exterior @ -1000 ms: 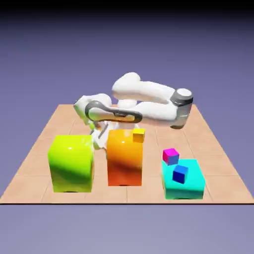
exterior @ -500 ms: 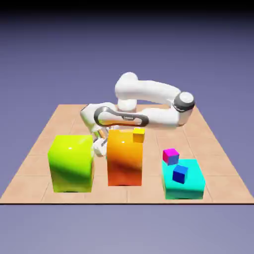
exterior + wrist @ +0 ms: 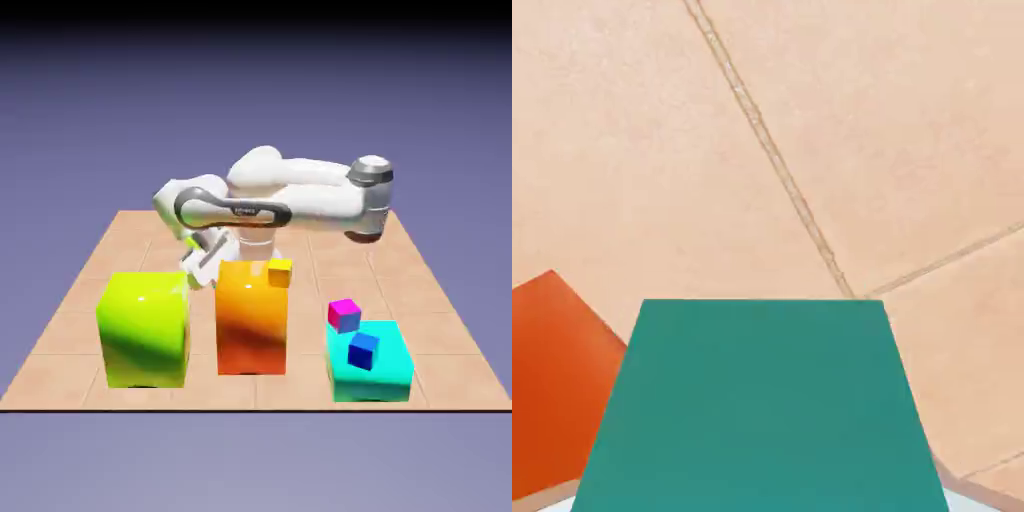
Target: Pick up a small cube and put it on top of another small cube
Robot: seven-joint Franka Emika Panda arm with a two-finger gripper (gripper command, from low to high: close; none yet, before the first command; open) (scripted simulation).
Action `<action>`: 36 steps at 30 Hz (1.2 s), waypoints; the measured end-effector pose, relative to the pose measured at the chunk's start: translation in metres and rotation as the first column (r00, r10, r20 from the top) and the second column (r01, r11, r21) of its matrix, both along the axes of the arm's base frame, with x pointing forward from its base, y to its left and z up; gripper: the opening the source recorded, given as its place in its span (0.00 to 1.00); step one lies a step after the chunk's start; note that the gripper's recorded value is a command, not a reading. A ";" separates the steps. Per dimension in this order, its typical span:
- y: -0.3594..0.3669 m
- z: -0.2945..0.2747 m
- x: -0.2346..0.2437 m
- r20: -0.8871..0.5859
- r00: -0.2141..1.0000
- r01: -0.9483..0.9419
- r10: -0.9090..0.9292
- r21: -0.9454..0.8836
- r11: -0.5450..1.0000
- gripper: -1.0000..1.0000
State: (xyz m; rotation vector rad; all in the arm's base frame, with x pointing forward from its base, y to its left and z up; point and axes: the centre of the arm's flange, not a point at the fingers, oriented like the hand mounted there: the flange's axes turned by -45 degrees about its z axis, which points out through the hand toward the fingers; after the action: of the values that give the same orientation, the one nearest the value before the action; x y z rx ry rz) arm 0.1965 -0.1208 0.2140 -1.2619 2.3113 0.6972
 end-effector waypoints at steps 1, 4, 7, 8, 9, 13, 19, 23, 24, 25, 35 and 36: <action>0.002 0.006 -0.001 -0.020 1.000 0.014 -0.014 0.020 1.000 0.00; 0.008 0.022 -0.005 -0.085 0.995 0.057 -0.051 0.075 0.996 0.00; 0.010 0.039 -0.012 -0.155 0.985 0.100 -0.081 0.124 0.987 0.00; 0.011 0.044 -0.015 -0.179 0.980 0.115 -0.089 0.139 0.984 0.00; 0.011 0.050 -0.015 -0.183 0.979 0.114 -0.086 0.148 0.982 0.00; 0.009 0.089 0.024 0.060 0.995 -0.087 0.081 0.119 0.989 0.00; 0.023 0.133 0.083 0.198 0.957 -0.214 0.213 -0.017 0.977 0.00; 0.042 0.148 0.112 0.222 0.949 -0.214 0.225 -0.076 0.974 0.00; 0.047 0.152 0.118 0.230 0.947 -0.210 0.225 -0.087 0.974 0.00; 0.053 0.157 0.125 0.239 0.945 -0.206 0.223 -0.097 0.974 0.00; 0.135 0.162 0.167 0.204 0.976 -0.045 0.074 -0.143 0.989 0.00; 0.144 0.162 0.169 0.201 0.978 -0.025 0.054 -0.143 0.989 0.00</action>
State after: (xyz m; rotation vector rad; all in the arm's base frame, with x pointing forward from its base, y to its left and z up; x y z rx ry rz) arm 0.3653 0.0236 0.3762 -1.3761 2.2020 0.4012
